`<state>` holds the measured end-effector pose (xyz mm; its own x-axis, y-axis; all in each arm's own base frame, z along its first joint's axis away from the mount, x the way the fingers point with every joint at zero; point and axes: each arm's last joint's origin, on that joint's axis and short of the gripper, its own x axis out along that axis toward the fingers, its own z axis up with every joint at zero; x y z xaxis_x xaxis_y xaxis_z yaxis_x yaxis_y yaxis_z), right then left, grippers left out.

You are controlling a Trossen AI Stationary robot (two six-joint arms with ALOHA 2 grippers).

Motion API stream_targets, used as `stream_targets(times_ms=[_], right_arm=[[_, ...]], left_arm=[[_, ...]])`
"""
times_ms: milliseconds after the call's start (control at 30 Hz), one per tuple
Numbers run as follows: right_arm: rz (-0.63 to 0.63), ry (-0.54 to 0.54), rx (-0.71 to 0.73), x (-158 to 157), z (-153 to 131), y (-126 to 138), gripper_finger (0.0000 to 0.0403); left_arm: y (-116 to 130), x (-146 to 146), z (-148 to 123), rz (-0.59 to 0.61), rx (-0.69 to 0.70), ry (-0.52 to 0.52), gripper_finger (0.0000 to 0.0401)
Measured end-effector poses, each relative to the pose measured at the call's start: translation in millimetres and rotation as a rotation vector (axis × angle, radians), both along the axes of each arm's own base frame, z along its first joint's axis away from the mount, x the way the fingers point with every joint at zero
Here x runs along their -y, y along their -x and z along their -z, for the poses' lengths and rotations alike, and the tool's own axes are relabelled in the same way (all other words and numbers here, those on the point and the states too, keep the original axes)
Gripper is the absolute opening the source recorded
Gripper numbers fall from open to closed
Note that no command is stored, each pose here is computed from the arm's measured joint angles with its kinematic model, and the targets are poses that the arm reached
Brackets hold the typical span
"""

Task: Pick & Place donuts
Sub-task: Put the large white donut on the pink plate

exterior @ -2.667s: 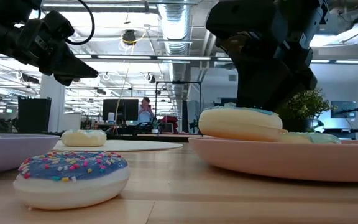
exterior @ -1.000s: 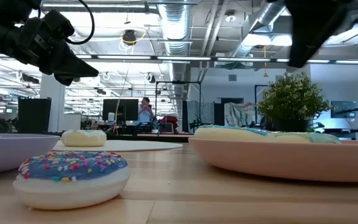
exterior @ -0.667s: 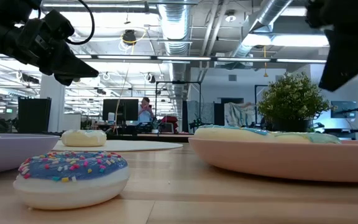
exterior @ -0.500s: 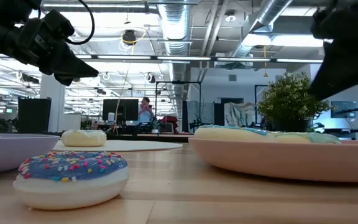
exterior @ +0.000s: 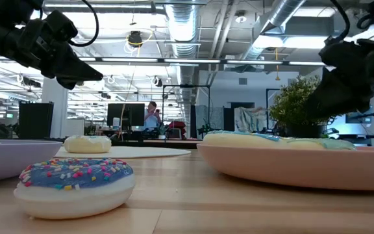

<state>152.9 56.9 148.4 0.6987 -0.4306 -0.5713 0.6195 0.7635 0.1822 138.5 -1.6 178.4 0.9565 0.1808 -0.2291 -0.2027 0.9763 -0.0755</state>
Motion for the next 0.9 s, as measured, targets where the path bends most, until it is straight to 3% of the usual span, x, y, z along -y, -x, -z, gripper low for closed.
stream_targets(times_ms=[500, 900], right_arm=[[0.077, -0.038, 0.044, 10.7, -1.5, -9.1, 0.0187], [0.094, -0.041, 0.043, 14.0, -1.4, -10.1, 0.0180]], left_arm=[[0.2, -1.5, -0.3, -0.052, 0.003, -0.013, 0.0011], [-0.2, -2.2, -3.0, -0.079, 0.031, -0.016, 0.0165]])
